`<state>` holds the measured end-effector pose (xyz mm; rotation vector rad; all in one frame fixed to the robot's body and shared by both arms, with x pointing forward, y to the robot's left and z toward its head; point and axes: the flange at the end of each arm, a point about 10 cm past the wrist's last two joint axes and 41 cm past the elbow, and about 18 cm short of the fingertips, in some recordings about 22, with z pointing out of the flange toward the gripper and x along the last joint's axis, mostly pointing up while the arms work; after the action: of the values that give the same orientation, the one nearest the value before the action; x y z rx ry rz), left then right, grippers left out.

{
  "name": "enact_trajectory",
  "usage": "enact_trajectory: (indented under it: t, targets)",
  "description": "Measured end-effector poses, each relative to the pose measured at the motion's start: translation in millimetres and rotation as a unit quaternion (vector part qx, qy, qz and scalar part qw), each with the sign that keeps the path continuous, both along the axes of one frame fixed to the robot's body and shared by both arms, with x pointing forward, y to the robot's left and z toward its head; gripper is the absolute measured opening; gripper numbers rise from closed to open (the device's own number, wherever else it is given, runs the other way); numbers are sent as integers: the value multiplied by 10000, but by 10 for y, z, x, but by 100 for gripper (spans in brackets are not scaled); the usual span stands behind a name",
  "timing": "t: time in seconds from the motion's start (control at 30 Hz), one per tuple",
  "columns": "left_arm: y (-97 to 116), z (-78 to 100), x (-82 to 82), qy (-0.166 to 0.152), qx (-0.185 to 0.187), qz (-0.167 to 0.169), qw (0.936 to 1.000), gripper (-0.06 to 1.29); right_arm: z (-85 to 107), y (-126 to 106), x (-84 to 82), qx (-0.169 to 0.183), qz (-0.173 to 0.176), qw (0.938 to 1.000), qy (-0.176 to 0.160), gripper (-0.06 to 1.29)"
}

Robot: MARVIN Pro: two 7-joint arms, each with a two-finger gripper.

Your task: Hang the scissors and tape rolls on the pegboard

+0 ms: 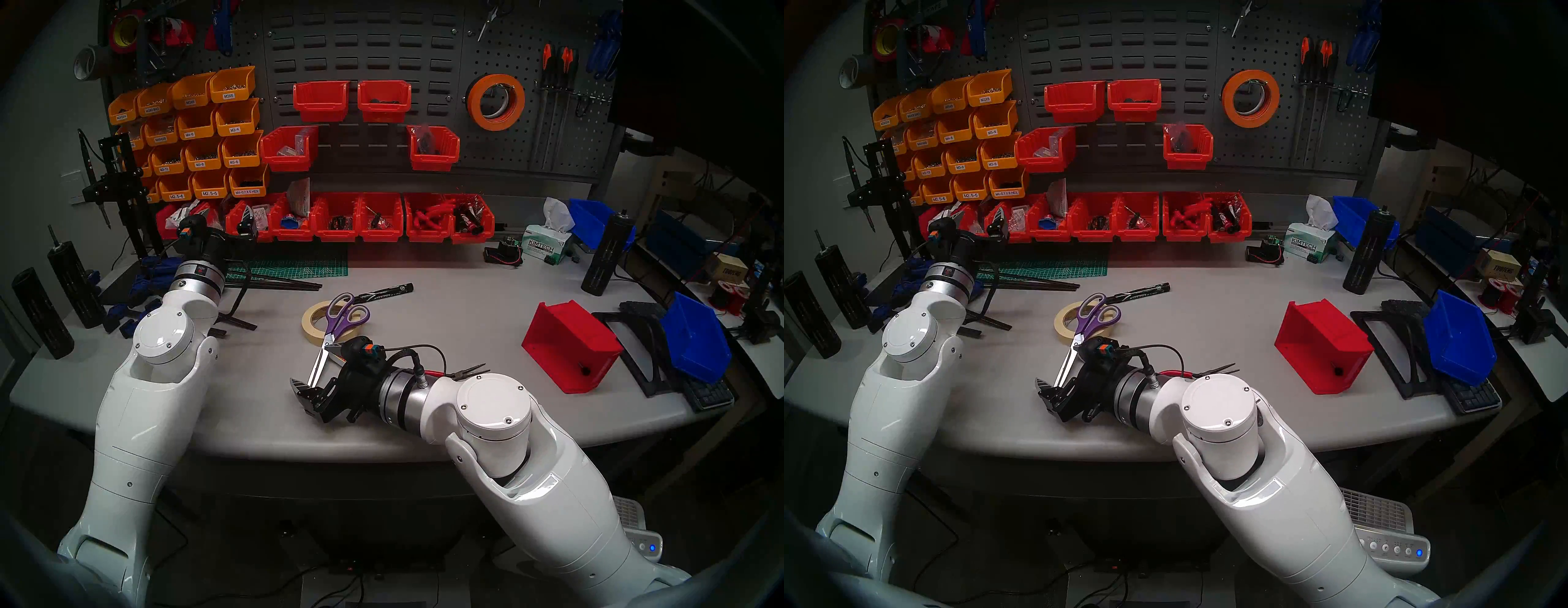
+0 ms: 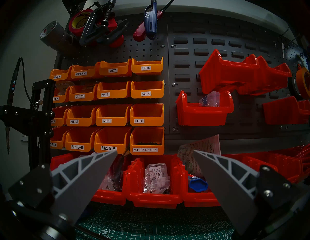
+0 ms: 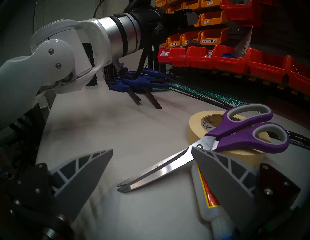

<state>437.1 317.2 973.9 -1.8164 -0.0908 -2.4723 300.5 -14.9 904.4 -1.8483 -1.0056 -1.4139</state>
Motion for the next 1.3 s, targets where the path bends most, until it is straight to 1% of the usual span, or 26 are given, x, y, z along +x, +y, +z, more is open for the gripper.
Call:
enact_trajectory:
  t: [0.3, 0.5, 1.3]
  targets:
    - [0, 0, 0, 0, 0, 0, 10000, 123, 2, -25, 28, 12, -57, 10000, 22, 124]
    - [0, 0, 0, 0, 0, 0, 10000, 123, 23, -69, 36, -47, -148, 9999, 44, 124]
    - [0, 0, 0, 0, 0, 0, 10000, 123, 38, -119, -39, -152, -350, 9993, 38, 124]
